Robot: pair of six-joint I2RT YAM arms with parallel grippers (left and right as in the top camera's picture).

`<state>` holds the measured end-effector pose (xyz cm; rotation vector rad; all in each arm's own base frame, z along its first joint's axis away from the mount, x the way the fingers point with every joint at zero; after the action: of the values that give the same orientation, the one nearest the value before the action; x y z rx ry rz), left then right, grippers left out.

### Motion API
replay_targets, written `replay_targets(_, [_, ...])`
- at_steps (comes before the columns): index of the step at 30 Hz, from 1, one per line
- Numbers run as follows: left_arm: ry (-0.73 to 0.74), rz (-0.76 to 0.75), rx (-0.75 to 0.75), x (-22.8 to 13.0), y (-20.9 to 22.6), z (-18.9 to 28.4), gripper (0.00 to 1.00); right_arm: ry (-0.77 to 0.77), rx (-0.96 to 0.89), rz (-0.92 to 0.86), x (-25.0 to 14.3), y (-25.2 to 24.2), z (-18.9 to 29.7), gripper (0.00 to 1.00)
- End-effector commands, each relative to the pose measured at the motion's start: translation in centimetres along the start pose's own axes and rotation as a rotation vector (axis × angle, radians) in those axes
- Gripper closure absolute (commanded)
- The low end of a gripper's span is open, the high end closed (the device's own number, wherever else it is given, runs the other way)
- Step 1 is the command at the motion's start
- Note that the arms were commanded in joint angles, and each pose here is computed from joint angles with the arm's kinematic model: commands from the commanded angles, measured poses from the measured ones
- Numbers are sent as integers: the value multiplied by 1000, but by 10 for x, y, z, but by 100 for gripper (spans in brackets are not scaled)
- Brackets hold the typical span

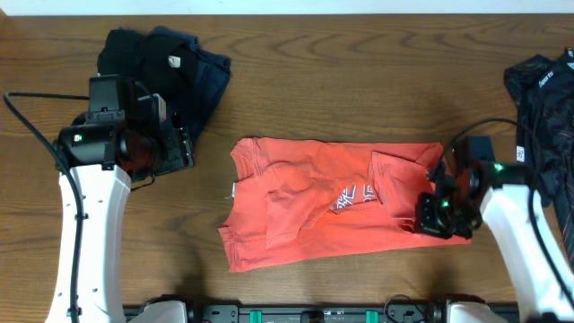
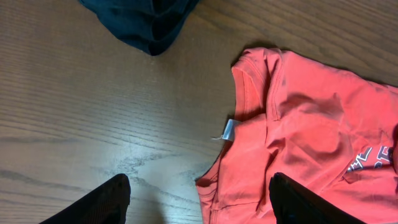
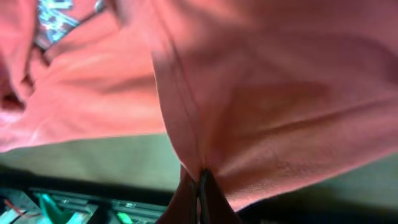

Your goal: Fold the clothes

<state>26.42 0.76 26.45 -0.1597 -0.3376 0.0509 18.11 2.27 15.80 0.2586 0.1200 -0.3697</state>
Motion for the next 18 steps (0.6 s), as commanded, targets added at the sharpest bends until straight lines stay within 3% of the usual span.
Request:
replay_targets(1, [-13, -5, 0, 0, 0, 4, 27, -37, 21, -64, -15, 8, 10, 99])
replay_targets(8, [-13, -5, 0, 0, 0, 4, 27, -36, 15, -68, -27, 11, 13, 94])
replay_targets(9, [-13, -5, 0, 0, 0, 4, 27, -37, 16, -64, -27, 12, 13, 92])
replay_targets(13, [-13, -5, 0, 0, 0, 4, 27, -47, 22, -60, -25, 13, 13, 67])
replay_targets(18, [-12, -5, -1, 0, 0, 4, 27, -148, 64, -61, -8, 19, 15, 64])
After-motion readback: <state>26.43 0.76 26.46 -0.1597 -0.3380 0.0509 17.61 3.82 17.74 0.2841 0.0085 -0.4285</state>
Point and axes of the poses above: each gripper's point midway between its finger pads, its own z axis back along the fingers, its own y axis along the line the jaws close on, x = y × z, the point moved 8 cm from there along z, back along the fingers, and after that the axes turned 9 degrees about -z, right-handed, at the moved point
